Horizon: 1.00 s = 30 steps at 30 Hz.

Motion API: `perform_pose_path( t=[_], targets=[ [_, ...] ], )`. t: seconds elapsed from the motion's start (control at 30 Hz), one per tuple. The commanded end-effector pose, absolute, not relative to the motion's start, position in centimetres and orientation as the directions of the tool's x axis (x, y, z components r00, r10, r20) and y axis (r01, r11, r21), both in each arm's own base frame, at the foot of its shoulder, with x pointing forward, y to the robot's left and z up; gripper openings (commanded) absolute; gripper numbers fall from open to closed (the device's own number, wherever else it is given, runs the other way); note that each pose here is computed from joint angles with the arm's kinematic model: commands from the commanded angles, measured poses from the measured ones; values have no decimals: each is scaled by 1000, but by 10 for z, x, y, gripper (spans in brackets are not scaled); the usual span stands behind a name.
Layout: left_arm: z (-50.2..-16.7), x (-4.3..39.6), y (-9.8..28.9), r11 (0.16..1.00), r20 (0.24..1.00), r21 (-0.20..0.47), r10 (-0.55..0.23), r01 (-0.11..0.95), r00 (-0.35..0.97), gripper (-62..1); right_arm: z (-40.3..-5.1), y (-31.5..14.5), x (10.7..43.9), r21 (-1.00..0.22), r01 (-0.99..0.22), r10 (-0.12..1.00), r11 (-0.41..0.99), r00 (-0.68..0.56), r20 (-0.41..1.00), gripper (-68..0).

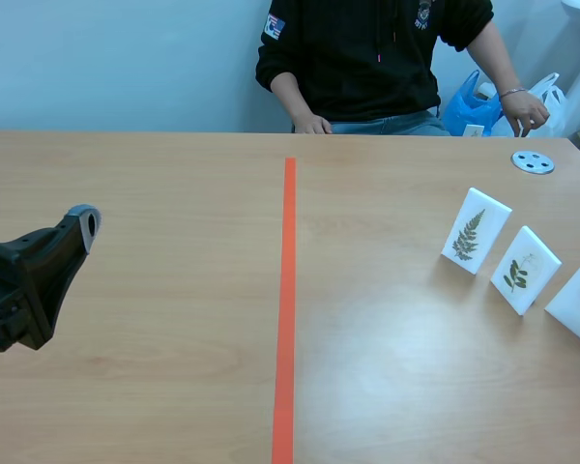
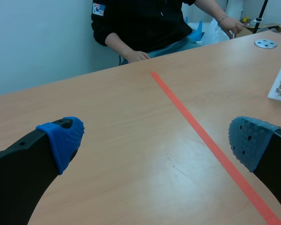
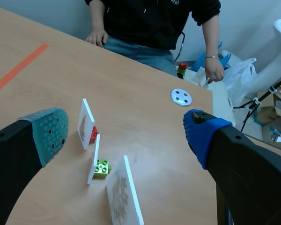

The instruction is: Sort the leaf by its shape. The table is split by an orange tape line. A compound leaf with several leaflets goes to the left side, a simple leaf with one blade goes to the right side. Return to the home posture when a red brick is placed on the table.

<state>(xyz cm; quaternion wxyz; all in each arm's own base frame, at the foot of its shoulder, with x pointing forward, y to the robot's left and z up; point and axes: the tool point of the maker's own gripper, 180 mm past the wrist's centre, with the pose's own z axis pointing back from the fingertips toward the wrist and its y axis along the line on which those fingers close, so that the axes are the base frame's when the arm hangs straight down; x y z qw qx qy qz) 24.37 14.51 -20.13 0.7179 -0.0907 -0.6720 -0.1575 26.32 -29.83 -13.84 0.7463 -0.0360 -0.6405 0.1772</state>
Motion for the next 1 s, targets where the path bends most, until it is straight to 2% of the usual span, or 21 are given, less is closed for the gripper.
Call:
perform_pose_path(
  t=[0.0, 0.17, 0.97],
  targets=[
    [-194, 243, 144, 934, 995, 81, -96, 349, 24, 14, -131, -296, 266, -278, -218, 302, 935, 85, 949, -172],
    [-194, 243, 144, 934, 995, 81, -96, 348, 24, 14, -128, -293, 265, -252, -218, 271, 943, 63, 960, -172],
    [-194, 244, 144, 934, 995, 82, -96, 348, 24, 14, -128, -293, 265, -252, -217, 271, 943, 63, 961, -172]
  ],
)
